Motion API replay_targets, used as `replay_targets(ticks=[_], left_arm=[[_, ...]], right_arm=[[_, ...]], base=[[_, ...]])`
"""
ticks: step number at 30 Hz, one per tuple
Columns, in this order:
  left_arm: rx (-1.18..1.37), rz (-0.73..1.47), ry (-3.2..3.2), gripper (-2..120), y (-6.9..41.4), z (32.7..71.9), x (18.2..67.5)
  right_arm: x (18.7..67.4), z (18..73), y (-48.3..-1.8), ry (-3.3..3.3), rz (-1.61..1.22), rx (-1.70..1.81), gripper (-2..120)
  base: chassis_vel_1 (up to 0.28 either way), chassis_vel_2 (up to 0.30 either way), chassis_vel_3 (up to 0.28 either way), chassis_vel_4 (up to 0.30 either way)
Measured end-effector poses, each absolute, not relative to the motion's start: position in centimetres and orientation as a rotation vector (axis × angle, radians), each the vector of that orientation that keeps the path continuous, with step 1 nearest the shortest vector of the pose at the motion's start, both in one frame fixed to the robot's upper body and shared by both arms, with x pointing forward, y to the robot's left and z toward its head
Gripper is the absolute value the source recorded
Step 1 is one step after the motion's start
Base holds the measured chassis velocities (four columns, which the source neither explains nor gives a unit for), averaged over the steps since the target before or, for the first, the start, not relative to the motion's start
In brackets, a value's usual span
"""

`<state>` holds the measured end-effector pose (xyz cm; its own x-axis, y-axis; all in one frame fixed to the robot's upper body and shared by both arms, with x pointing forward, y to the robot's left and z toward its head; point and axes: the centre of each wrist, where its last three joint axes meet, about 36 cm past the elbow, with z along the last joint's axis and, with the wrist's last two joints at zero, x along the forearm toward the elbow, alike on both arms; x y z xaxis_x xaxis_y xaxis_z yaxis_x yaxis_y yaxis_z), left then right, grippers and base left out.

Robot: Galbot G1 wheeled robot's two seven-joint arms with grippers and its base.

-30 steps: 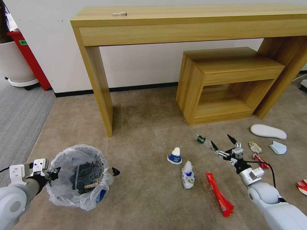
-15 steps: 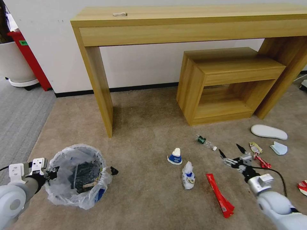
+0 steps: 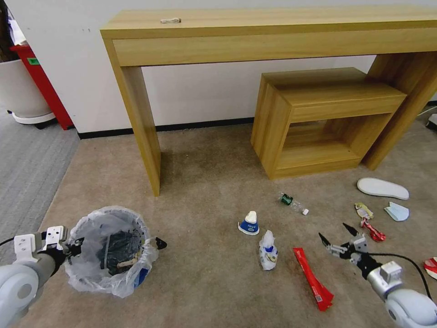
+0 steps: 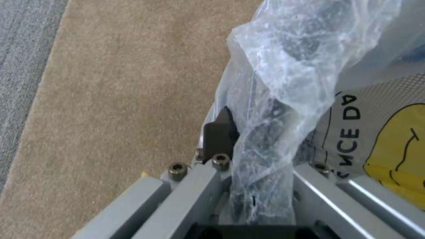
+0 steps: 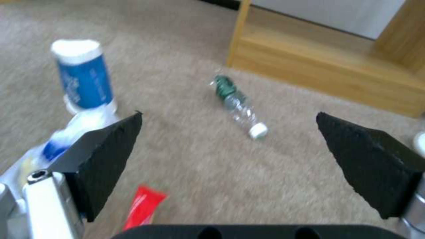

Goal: Pick up the trash bin and place the garbage on the floor into it.

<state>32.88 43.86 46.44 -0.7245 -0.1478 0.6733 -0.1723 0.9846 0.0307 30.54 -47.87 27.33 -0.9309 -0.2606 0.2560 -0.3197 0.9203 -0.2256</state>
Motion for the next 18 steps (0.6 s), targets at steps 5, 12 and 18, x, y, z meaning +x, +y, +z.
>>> replay_targets(ticks=[5,12,18], left_arm=[[0.235,0.042,-2.39,0,44.1,46.0,32.8],[0.256,0.049,-2.392,0,44.6,45.5,32.9],[0.269,0.058,-2.391,0,44.8,45.0,32.7]], right_arm=[[28.4,27.2,-48.3,-2.831,0.421,0.49,100],[23.7,26.4,-48.4,-2.766,0.435,0.519,100],[21.5,26.0,-48.5,-2.719,0.442,0.542,99]], base=[[0.0,0.0,0.0,0.0],[0.0,0.0,0.0,0.0],[0.0,0.0,0.0,0.0]])
